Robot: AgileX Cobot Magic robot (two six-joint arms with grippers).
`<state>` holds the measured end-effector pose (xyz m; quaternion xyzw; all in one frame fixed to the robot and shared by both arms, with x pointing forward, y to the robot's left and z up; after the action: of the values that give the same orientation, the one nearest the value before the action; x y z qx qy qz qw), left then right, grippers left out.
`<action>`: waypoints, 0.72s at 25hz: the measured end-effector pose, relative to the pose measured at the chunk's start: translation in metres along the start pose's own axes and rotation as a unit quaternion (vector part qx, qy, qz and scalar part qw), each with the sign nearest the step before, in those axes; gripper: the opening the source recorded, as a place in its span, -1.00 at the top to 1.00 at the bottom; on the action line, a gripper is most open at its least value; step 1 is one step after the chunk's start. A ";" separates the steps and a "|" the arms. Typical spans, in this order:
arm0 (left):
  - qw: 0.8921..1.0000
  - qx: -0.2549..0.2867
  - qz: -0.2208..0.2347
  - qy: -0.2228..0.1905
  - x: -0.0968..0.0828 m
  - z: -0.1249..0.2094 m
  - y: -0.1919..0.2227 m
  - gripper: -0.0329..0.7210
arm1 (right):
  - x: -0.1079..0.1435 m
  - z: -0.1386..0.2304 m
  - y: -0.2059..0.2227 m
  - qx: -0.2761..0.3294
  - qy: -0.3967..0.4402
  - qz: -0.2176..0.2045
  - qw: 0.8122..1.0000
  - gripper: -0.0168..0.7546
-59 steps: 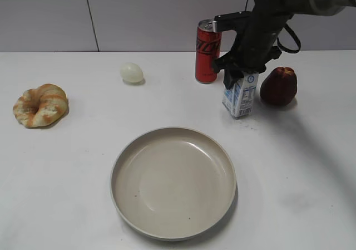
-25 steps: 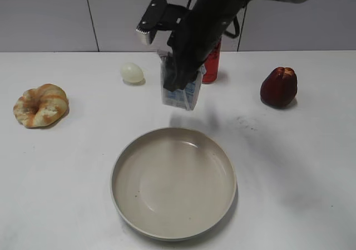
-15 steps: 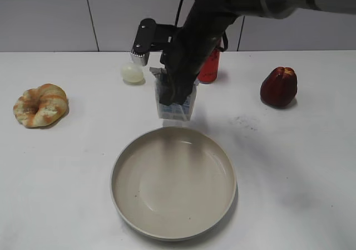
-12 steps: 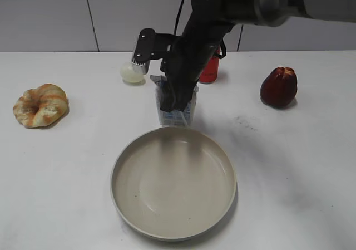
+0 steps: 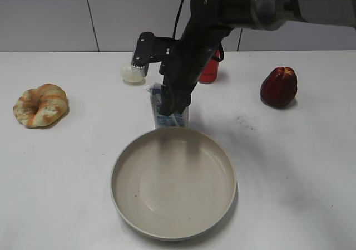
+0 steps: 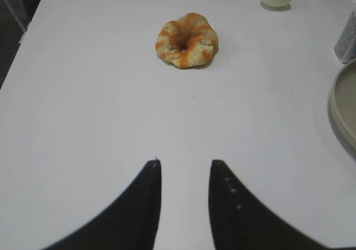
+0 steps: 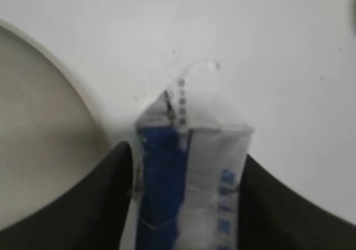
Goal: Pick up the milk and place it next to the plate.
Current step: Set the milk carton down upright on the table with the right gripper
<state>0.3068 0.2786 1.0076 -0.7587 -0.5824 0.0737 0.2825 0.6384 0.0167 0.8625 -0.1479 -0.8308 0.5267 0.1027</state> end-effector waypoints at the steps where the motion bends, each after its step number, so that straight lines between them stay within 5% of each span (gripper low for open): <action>1: 1.000 0.000 0.000 0.000 0.000 0.000 0.000 0.31 | 0.000 0.001 0.001 0.001 0.002 -0.002 1.000 -0.16; 6: 1.000 0.000 0.000 0.000 0.000 0.000 0.000 0.31 | 0.002 -0.012 -0.019 -0.023 0.017 0.003 1.000 -0.38; 11: 1.000 0.000 0.000 0.000 0.000 0.000 0.000 0.31 | -0.002 -0.035 -0.094 -0.080 0.078 0.045 0.993 -0.47; 18: 1.000 0.000 0.000 0.000 0.000 0.000 0.000 0.31 | -0.029 -0.005 -0.215 -0.109 0.262 0.129 0.950 -0.48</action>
<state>0.3068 0.2786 1.0076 -0.7587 -0.5824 0.0737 0.2825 0.6374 -0.0755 1.0594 -0.3967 -0.8007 0.3848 0.2311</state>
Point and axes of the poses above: a point on each arm's last joint axis where the gripper is mounted, y pointing out along that axis toward the gripper, x along the wrist's bending axis when the last joint is at zero, z = x × y, the point moved 8 cm from there along y, pointing out along that axis toward the gripper, and after that the axes turned 15 degrees about y, right-handed, at the moved point
